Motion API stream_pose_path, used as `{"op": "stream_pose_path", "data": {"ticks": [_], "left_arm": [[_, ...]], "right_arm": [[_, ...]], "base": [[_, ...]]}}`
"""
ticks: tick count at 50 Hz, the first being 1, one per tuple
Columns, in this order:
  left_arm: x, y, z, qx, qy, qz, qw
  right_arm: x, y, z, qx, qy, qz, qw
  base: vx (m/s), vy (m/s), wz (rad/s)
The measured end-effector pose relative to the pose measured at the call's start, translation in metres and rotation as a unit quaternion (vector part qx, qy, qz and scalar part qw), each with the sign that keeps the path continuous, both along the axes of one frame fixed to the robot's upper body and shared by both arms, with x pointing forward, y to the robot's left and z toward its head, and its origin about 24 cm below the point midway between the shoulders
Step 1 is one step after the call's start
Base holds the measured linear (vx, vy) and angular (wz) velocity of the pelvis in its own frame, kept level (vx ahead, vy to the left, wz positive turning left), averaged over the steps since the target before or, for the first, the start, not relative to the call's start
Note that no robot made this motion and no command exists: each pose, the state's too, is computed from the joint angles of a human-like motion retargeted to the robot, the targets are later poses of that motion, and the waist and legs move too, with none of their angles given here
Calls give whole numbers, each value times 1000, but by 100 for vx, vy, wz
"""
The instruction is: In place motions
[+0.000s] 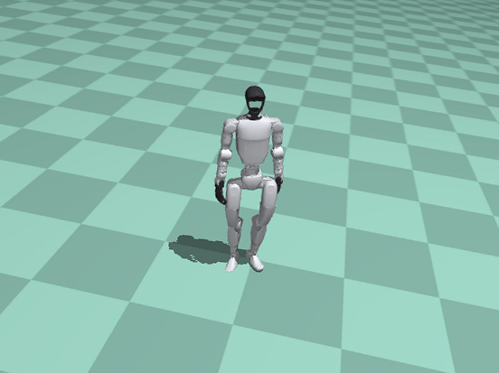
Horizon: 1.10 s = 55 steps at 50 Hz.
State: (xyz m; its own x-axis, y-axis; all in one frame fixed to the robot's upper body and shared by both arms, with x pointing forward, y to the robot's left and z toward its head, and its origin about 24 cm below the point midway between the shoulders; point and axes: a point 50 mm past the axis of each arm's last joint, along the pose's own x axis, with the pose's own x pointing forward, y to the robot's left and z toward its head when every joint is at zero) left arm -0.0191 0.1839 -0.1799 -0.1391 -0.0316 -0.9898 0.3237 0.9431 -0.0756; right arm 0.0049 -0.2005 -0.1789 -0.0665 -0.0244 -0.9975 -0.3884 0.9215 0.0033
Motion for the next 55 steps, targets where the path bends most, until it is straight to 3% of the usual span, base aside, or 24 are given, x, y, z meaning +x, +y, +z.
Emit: {"op": "stream_pose_path", "data": {"ticks": [11,23,39,48,55], "left_arm": [[19,-2,-1,-34,-34,14,999],[-12,-3,2,-22,29,6,999],[-18,-6,2,-22,43,-2,999],[-8,-9,1,-32,29,-4,999],[-6,-8,1,-31,28,-6,999]], "right_arm": [[-38,-17,6,-68,78,8,995],[-33,-10,4,-45,59,-39,996],[0,0,0,-36,7,37,999],[1,1,0,-11,14,27,999],[-10,-3,1,-47,23,24,998]], "base": [[0,1,-8],[0,0,-2],[0,0,0],[0,0,0],[-1,0,8]]}}
